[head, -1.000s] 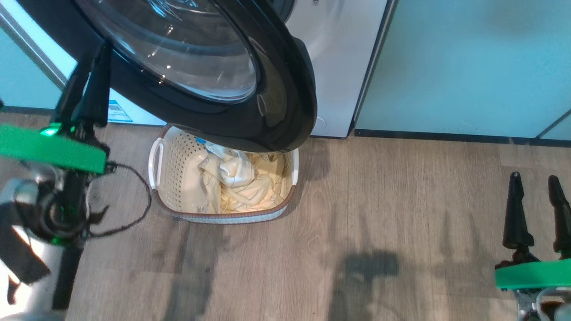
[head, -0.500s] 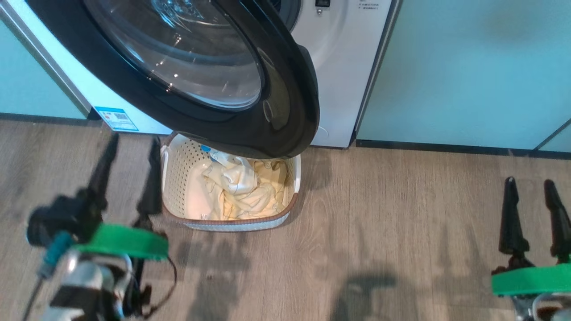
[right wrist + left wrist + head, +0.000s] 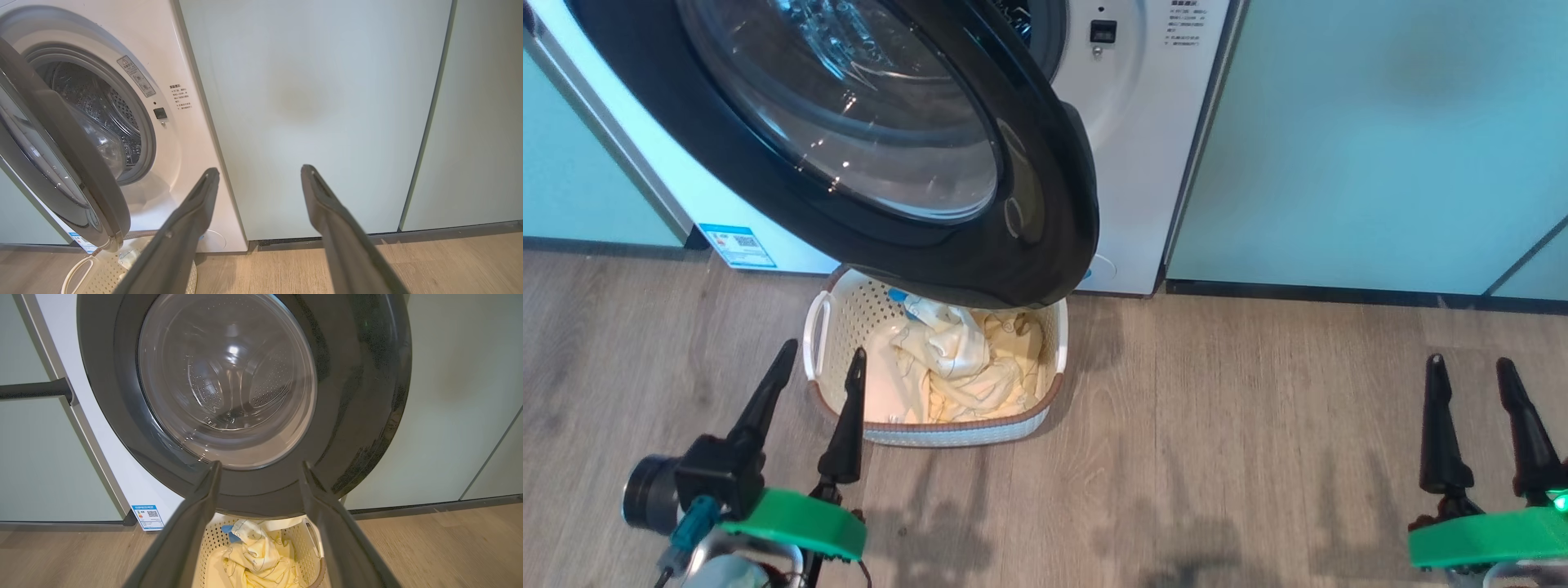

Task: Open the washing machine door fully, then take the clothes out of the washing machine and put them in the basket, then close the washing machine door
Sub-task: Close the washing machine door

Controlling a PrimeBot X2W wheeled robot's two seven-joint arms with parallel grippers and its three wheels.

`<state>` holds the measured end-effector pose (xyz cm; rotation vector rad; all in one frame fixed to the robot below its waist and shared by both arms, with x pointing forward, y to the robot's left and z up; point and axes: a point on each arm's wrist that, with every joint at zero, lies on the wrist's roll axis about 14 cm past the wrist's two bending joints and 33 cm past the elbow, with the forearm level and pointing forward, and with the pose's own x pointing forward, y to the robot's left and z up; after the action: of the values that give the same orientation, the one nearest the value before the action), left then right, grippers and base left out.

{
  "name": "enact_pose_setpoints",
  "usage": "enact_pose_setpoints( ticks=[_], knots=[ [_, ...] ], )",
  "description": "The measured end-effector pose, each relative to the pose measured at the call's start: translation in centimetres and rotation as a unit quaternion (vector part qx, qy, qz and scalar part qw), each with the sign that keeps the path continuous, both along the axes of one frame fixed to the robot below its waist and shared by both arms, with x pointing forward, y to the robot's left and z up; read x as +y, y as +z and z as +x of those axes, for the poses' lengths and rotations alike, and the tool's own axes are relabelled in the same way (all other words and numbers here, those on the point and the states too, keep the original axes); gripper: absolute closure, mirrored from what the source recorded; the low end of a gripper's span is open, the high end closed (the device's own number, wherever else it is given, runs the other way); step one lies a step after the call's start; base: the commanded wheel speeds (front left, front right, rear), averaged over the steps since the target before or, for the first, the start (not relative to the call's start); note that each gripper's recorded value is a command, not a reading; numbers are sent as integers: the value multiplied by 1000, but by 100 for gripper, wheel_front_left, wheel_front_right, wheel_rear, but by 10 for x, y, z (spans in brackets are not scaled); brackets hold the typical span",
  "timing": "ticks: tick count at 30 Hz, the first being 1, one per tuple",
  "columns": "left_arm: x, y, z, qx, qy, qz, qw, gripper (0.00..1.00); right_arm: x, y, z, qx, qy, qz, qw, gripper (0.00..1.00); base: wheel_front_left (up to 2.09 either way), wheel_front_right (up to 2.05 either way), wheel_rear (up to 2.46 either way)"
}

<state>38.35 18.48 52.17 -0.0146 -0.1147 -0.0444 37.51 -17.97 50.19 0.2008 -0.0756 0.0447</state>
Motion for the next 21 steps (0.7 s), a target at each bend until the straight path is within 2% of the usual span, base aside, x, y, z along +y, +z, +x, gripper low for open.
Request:
enact_pose_setpoints(
  ticks=[21],
  knots=[
    [-3,-8,-5,13,-1,-12,1000,0,1,1,-11,1,0,-2,1000,0,0,0,0]
  ],
)
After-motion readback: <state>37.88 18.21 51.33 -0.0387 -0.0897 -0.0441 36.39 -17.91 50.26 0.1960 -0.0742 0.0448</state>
